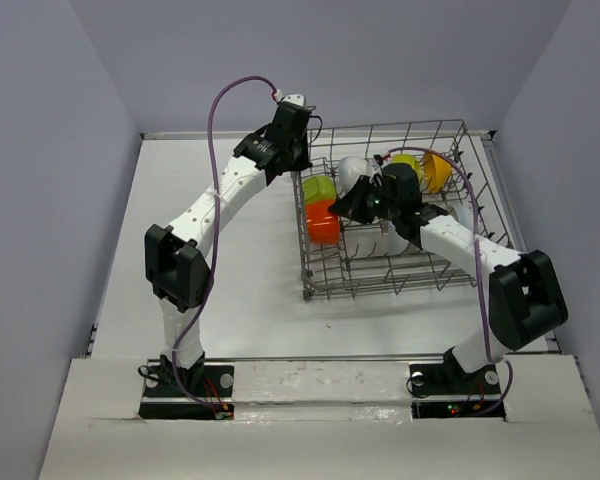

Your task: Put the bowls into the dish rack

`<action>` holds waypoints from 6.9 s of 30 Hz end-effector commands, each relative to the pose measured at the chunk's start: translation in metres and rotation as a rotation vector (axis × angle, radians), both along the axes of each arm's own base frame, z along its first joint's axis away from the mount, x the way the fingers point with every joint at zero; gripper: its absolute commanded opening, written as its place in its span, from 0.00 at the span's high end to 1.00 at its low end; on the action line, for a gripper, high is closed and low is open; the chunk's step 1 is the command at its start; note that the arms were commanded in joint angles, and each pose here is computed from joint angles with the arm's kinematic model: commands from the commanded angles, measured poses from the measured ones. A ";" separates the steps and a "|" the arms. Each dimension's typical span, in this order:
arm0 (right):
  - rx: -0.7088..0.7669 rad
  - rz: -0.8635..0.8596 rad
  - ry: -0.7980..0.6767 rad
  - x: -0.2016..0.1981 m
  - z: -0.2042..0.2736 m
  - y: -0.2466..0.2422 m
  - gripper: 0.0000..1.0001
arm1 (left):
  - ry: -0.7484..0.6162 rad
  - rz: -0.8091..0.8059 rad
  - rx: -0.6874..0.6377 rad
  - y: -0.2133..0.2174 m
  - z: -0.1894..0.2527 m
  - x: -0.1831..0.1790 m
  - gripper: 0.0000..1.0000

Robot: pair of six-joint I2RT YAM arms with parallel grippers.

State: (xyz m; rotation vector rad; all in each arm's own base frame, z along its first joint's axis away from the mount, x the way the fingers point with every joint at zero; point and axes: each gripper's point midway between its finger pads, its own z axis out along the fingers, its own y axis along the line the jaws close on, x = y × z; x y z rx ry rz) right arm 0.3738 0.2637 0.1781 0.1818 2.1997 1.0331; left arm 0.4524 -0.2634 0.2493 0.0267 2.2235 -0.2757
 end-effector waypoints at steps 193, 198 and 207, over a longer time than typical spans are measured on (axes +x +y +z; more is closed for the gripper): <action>-0.326 -0.048 -0.063 0.001 -0.018 -0.026 0.99 | -0.198 0.012 -0.028 0.022 0.089 -0.001 1.00; -0.335 -0.039 -0.062 -0.004 -0.018 -0.029 0.99 | -0.201 0.009 -0.034 0.020 0.091 -0.001 1.00; -0.350 -0.066 -0.102 -0.002 0.005 -0.036 0.97 | -0.224 0.015 -0.043 0.021 0.107 -0.004 1.00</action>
